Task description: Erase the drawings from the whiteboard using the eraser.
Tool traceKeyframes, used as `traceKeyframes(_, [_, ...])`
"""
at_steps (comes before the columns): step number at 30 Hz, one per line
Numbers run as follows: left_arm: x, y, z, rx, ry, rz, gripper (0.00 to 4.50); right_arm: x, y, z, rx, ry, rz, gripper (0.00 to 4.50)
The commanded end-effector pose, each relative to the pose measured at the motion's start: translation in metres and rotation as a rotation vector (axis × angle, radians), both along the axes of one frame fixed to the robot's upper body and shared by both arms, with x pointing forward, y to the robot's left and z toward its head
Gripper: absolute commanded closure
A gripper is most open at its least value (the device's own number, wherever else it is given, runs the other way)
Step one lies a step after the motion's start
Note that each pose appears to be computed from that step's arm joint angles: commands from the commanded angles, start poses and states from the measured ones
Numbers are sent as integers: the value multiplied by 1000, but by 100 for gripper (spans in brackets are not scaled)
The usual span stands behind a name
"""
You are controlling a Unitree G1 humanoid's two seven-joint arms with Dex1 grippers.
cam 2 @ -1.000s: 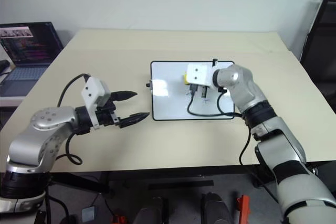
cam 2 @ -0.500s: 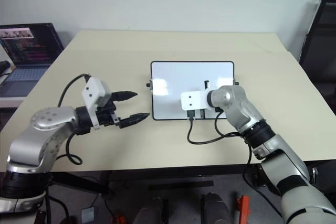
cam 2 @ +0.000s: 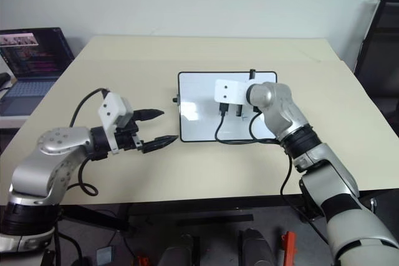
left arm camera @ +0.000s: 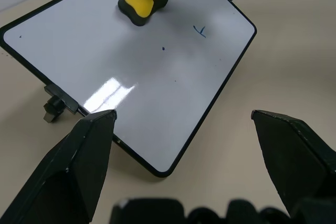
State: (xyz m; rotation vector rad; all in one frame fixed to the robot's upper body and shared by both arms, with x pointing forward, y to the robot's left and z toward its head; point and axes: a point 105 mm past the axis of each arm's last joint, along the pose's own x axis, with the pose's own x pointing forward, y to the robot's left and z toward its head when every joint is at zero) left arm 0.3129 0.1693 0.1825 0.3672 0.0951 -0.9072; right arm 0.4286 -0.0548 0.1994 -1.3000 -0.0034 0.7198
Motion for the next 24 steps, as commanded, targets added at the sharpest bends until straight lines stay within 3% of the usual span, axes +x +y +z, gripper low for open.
traceKeyframes(1, [-1, -2, 10, 4, -49, -8, 0, -13, -3, -25, -76, 94, 33, 433])
traceKeyframes(7, [0, -1, 9, 9, -51, -3, 0, -46, -1, -70, -192, 256, 108, 433])
traceKeyframes(11, [0, -2, 9, 11, -54, -1, 0, -45, -7, -82, -200, 273, 53, 433])
traceKeyframes(24, [1, -2, 9, 10, -55, -1, 0, 11, -6, 1, -20, -26, -163, 433])
